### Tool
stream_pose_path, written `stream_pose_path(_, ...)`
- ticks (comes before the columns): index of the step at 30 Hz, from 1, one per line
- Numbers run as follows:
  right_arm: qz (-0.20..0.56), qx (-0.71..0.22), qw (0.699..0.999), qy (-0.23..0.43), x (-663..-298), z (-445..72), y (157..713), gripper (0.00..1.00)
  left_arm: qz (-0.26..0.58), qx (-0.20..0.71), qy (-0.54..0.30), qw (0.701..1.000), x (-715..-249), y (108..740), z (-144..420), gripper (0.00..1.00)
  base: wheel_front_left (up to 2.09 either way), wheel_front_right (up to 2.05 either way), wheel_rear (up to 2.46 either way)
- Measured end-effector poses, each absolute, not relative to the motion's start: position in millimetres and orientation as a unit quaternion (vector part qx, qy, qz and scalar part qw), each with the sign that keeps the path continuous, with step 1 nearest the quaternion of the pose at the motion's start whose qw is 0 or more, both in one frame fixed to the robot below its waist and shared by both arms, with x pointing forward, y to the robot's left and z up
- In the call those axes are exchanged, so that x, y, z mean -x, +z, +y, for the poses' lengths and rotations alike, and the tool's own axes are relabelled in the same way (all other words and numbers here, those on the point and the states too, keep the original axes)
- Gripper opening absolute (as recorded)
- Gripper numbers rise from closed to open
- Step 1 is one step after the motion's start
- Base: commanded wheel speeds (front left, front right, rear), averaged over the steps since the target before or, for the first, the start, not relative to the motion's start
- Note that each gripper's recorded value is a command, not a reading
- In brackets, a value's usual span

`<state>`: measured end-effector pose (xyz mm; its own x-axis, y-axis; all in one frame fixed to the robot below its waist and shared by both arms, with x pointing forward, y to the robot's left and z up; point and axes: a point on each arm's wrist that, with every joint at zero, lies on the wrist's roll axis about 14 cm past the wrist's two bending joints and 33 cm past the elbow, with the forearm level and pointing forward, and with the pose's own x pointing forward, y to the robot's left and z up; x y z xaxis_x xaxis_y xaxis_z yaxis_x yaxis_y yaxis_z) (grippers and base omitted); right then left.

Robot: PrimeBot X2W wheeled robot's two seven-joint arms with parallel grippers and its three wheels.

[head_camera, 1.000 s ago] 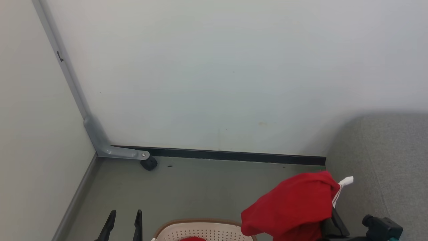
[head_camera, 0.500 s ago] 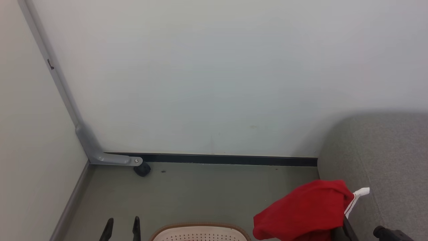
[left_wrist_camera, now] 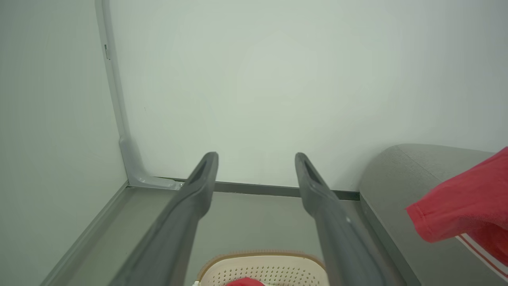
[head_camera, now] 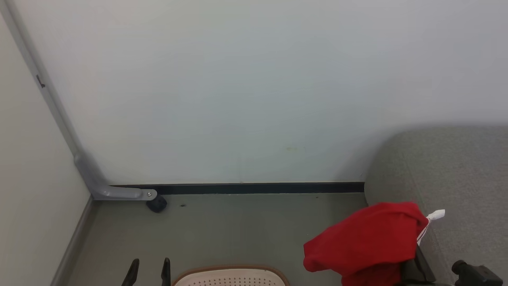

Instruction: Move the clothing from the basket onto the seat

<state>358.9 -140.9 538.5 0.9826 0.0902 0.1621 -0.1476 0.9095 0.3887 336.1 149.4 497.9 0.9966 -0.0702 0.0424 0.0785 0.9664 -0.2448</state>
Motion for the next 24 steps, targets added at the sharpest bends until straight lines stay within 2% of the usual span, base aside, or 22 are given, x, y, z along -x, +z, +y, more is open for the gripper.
stream_pose_path(24, -0.125, -0.158, 0.974, -0.103, -319.0, -252.1, 553.4, 0.0, -0.009, 0.144, -0.217, 0.966, -371.7, 505.8, 39.8, 1.0, 0.0, 0.0, 0.0)
